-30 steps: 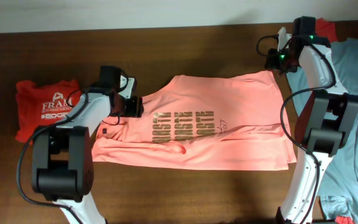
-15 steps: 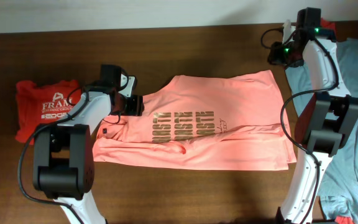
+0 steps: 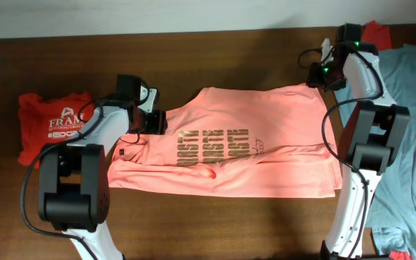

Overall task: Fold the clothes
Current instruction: 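Pull the top corners outward with both grippers to straighten the shirt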

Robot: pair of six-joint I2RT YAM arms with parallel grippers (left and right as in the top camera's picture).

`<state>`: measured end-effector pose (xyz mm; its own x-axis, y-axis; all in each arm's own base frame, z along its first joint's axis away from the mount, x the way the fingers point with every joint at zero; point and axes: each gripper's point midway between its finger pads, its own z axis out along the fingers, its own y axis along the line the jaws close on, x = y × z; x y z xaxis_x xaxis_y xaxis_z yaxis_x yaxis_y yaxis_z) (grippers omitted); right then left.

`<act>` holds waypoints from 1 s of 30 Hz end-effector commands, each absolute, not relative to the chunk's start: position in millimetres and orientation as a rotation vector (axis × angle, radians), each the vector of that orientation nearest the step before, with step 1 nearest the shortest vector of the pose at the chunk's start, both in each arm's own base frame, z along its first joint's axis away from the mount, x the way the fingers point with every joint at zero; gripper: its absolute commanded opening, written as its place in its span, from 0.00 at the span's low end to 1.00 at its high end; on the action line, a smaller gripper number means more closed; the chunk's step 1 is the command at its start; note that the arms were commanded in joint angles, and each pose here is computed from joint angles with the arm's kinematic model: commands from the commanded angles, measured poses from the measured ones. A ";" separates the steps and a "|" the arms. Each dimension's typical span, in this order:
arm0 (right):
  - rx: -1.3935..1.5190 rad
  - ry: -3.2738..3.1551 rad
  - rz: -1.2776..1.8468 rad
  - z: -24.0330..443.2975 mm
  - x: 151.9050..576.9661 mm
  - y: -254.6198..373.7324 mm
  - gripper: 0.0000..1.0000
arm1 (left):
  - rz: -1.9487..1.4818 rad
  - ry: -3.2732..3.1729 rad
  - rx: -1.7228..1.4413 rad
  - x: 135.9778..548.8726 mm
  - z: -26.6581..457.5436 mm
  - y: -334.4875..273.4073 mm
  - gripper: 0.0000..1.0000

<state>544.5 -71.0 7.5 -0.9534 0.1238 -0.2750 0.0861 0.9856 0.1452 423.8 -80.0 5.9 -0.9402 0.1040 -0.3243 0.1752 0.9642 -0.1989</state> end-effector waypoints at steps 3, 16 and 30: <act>0.143 2.870 0.208 -6.1 542.4 -62.8 0.13 | -0.342 2.908 0.205 402.3 -28.4 -79.1 0.67; 0.180 2.927 0.139 65.1 517.2 -75.3 0.04 | -0.343 2.913 0.204 401.4 -27.9 -78.9 0.67; 0.192 3.064 0.172 77.3 481.1 -65.6 0.04 | -0.674 2.556 0.278 489.0 88.5 -137.6 0.73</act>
<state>477.1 -64.6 53.6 -0.9912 0.1320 -0.0073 0.1299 0.9829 0.1308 482.4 -117.5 71.1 -0.8817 0.0953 -0.4621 0.2753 0.8993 -0.3398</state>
